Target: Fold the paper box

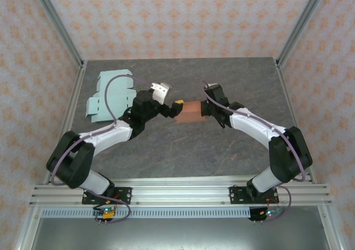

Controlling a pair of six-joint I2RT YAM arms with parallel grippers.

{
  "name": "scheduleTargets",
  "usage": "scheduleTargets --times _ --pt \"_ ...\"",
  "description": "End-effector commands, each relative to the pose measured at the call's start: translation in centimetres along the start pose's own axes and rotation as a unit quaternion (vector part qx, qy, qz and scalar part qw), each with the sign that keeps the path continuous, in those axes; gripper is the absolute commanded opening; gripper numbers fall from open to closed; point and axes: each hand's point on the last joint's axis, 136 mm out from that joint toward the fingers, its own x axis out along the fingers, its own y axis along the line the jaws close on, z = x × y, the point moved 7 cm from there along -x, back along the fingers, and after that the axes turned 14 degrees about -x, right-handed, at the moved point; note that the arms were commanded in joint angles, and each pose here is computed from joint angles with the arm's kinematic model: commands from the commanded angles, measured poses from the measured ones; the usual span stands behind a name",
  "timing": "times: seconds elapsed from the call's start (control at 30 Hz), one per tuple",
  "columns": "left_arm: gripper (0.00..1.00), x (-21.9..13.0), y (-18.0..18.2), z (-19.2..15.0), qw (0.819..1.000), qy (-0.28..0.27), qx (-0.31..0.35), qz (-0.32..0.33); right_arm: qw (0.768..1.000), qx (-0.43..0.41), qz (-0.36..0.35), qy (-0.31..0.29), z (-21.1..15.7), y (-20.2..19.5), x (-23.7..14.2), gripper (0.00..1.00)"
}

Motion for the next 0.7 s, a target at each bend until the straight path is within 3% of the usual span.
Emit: scheduleTargets --times 0.0,0.07,0.13,0.17,0.23,0.43,0.53,0.67 --pt "1.0 -1.7 1.2 -0.9 0.995 0.005 -0.083 0.052 0.999 0.021 -0.037 0.017 -1.3 -0.2 0.9 0.02" --pt "1.0 -2.3 2.5 -1.6 0.98 0.022 -0.156 0.12 0.999 0.024 -0.045 0.015 -1.3 -0.1 0.9 0.02" --pt "1.0 -3.1 4.4 -1.8 0.94 0.042 -0.241 0.238 0.998 0.026 -0.055 0.013 -1.3 -0.1 0.7 0.02" --pt "1.0 -2.9 4.5 -1.9 0.934 0.059 -0.255 0.242 0.998 0.028 -0.058 0.013 -1.3 -0.2 0.7 0.02" --pt "0.99 -1.8 2.9 -1.8 0.961 0.094 -0.197 0.171 0.997 0.033 -0.062 0.012 -1.3 -0.3 0.6 0.02" --pt "0.75 -0.6 0.5 -1.7 0.971 0.137 -0.174 0.085 0.997 0.043 -0.061 0.017 -1.4 -0.2 0.7 0.02" --pt "0.71 -0.1 -0.7 -1.6 0.975 0.151 -0.157 0.052 0.997 0.048 -0.059 0.022 -1.6 -0.2 1.0 0.02" --pt "0.67 0.9 -1.0 -1.7 0.978 0.165 -0.108 0.063 0.997 0.051 -0.059 0.021 -1.5 -0.2 1.0 0.02"
